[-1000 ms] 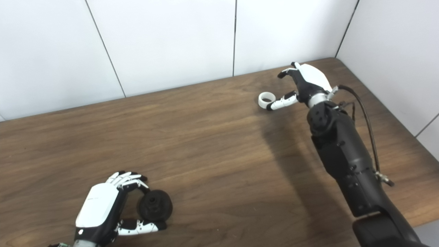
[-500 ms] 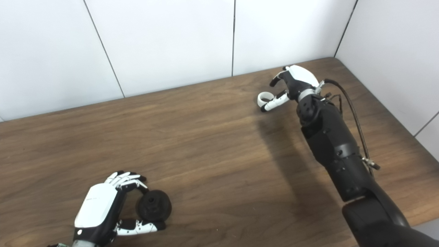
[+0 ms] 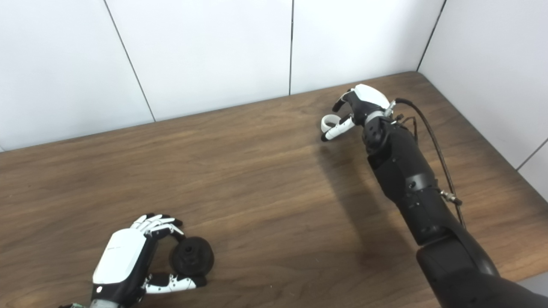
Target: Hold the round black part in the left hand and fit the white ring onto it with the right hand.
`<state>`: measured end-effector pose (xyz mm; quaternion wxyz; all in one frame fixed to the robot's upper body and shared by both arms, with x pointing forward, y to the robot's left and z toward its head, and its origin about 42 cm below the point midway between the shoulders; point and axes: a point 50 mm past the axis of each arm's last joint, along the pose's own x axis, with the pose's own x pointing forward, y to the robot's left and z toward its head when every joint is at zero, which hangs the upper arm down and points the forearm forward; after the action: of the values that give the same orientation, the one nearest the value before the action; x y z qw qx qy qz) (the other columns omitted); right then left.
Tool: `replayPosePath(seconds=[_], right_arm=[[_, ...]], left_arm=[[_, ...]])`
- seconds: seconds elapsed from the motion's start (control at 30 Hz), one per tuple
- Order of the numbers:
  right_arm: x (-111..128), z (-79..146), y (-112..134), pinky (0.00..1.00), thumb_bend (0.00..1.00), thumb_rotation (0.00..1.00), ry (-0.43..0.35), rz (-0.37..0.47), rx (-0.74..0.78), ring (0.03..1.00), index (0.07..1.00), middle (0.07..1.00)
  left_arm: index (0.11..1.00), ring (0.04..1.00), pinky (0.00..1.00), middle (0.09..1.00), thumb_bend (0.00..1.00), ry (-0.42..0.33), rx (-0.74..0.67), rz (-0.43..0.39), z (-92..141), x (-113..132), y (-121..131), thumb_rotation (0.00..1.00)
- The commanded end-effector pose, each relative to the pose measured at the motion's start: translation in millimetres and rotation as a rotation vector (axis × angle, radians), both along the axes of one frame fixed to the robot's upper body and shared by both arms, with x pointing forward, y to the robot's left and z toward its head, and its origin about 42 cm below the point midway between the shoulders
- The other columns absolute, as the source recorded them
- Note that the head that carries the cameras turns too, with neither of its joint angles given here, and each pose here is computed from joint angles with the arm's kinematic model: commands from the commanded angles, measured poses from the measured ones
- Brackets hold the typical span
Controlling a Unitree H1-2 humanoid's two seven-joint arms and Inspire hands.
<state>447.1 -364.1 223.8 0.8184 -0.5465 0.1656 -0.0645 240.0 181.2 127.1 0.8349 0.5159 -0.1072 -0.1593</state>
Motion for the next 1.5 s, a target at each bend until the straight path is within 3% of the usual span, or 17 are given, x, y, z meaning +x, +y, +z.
replayPosePath(seconds=[0.0, 1.47], right_arm=[[12.4, 39.3, -2.4, 0.99, 0.85, 0.28, -0.094, 0.0, -0.039, 1.0, 0.69, 0.963], [11.2, 32.6, -6.9, 0.96, 0.79, 0.26, -0.047, 0.001, -0.06, 1.0, 0.632, 0.93]], left_arm=[[0.484, 0.832, 0.91, 0.749, 0.52, 0.081, 0.054, 0.03, -12.8, -6.7, 11.3, 0.05], [0.484, 0.831, 0.91, 0.749, 0.52, 0.074, 0.044, 0.038, -8.2, -7.5, 11.2, 0.05]])
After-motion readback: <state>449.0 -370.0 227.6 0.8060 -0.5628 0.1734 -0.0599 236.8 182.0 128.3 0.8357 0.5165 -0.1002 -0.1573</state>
